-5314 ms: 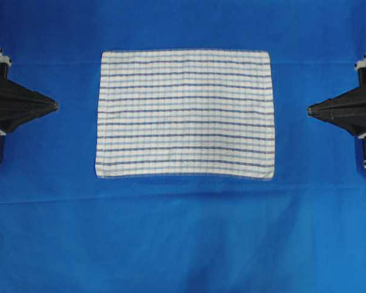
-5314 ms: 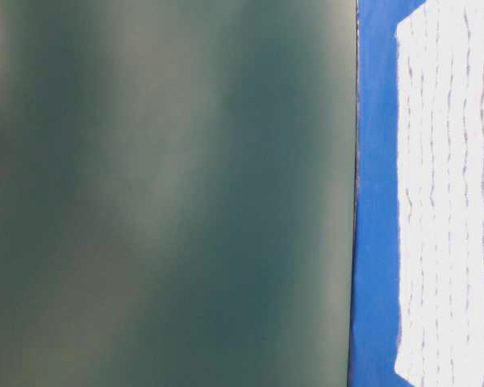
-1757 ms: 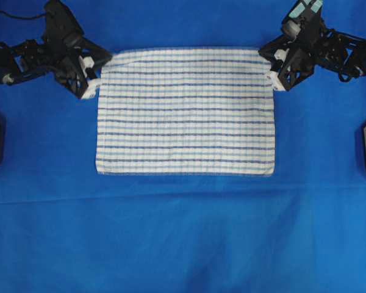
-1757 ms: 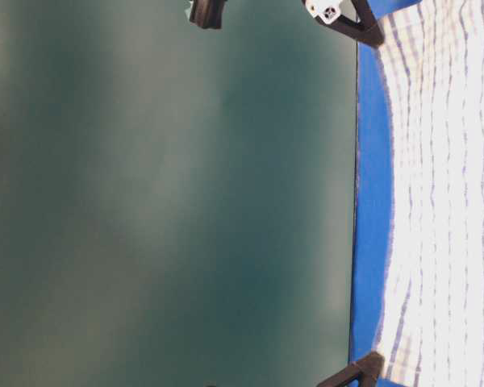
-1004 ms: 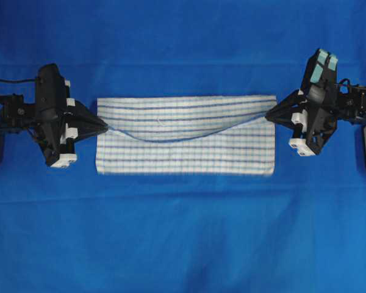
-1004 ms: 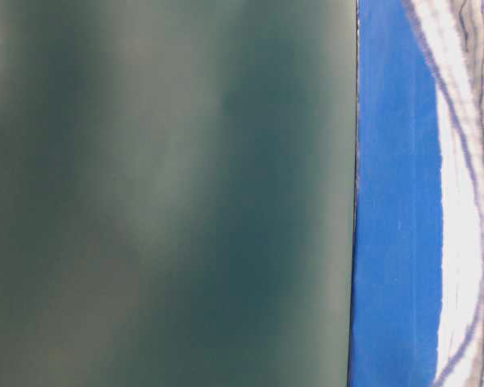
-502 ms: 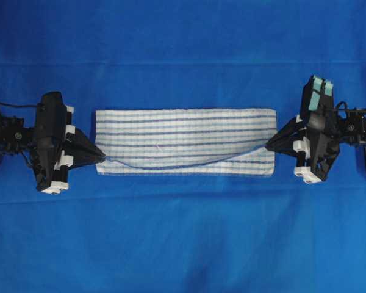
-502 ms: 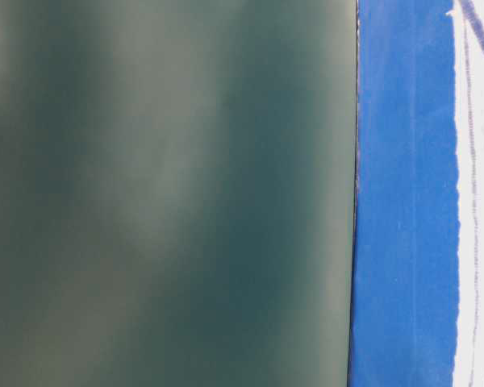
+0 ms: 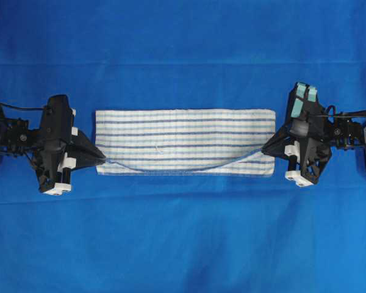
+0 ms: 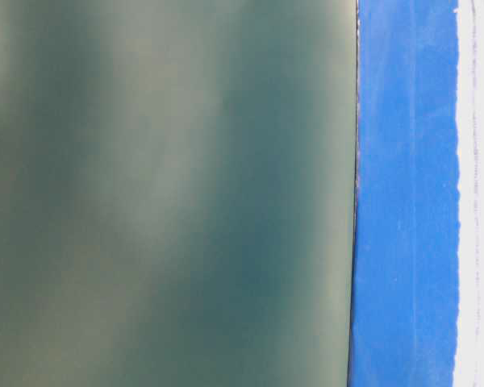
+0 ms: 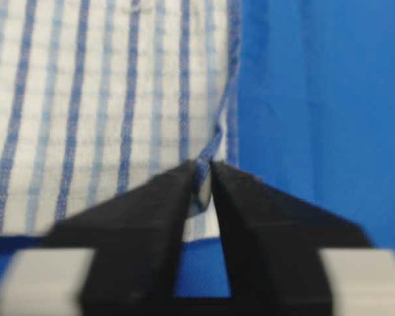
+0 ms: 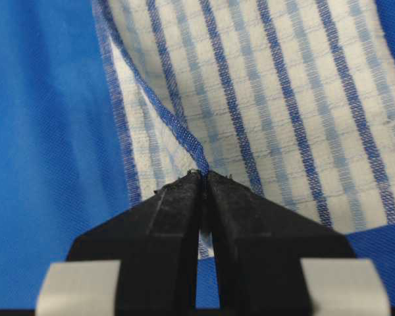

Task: Fold the blue towel.
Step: 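Release the corners and raise both grippers, then grasp the folded strip's left and right ends with both grippers, then lift the strip and rotate it to lie vertically, right gripper moving far, then lower the strip, open both grippers and withdraw them, then grasp the strip's far end corners with both grippers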

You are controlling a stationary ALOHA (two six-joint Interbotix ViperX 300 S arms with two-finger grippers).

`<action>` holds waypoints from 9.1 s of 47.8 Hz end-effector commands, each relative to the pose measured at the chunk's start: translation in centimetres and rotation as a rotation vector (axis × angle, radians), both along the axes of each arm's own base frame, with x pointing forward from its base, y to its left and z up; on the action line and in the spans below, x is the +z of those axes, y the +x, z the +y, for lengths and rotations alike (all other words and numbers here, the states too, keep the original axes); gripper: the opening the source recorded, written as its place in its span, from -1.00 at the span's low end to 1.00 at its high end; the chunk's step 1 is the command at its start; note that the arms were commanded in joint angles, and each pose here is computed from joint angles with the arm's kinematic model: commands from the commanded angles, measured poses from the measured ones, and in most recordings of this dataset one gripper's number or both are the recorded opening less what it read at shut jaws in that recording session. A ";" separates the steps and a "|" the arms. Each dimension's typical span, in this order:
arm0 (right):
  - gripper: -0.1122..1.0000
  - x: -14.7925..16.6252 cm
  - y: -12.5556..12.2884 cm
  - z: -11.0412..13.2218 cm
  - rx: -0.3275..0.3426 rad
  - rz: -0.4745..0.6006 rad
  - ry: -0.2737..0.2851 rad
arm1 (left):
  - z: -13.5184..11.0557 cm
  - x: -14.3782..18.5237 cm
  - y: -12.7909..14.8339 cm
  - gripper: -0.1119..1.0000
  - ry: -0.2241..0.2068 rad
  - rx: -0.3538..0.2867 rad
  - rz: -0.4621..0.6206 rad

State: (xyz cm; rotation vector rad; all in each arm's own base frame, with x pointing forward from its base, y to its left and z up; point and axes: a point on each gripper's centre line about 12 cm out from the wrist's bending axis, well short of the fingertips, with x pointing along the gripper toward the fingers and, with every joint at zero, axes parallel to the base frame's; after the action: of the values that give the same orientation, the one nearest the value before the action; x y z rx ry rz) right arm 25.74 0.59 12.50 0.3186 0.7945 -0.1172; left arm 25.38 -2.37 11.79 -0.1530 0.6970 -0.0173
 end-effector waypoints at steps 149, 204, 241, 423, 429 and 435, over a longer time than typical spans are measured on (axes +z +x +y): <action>-0.71 9.3 -1.2 -7.6 -0.214 -0.150 -0.139 | 4.8 7.0 1.2 -0.73 0.030 0.154 -0.063; -0.71 14.1 6.4 -18.8 -0.343 -0.178 -0.358 | -4.6 11.7 21.2 -0.73 0.027 -0.097 -0.264; -0.71 9.2 8.6 -21.0 -0.339 -0.107 -0.327 | -4.8 6.4 19.8 -0.73 -0.004 -0.080 -0.202; -0.29 -2.7 7.4 -23.9 -0.401 -0.054 -0.217 | 26.0 -4.3 12.8 0.11 0.124 0.571 -0.067; -0.66 -2.8 7.4 -23.8 -0.396 -0.052 -0.218 | 25.6 -4.3 13.1 -0.28 0.144 0.544 -0.063; -0.66 -2.7 7.6 -23.7 -0.390 -0.058 -0.221 | 25.2 -4.4 13.2 -0.60 0.158 0.524 -0.059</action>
State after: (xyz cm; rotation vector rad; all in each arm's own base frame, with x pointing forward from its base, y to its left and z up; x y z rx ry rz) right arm 32.78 -22.91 8.80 0.2764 0.6823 -0.5591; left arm 38.18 22.94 6.68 -0.1912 0.5966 0.5391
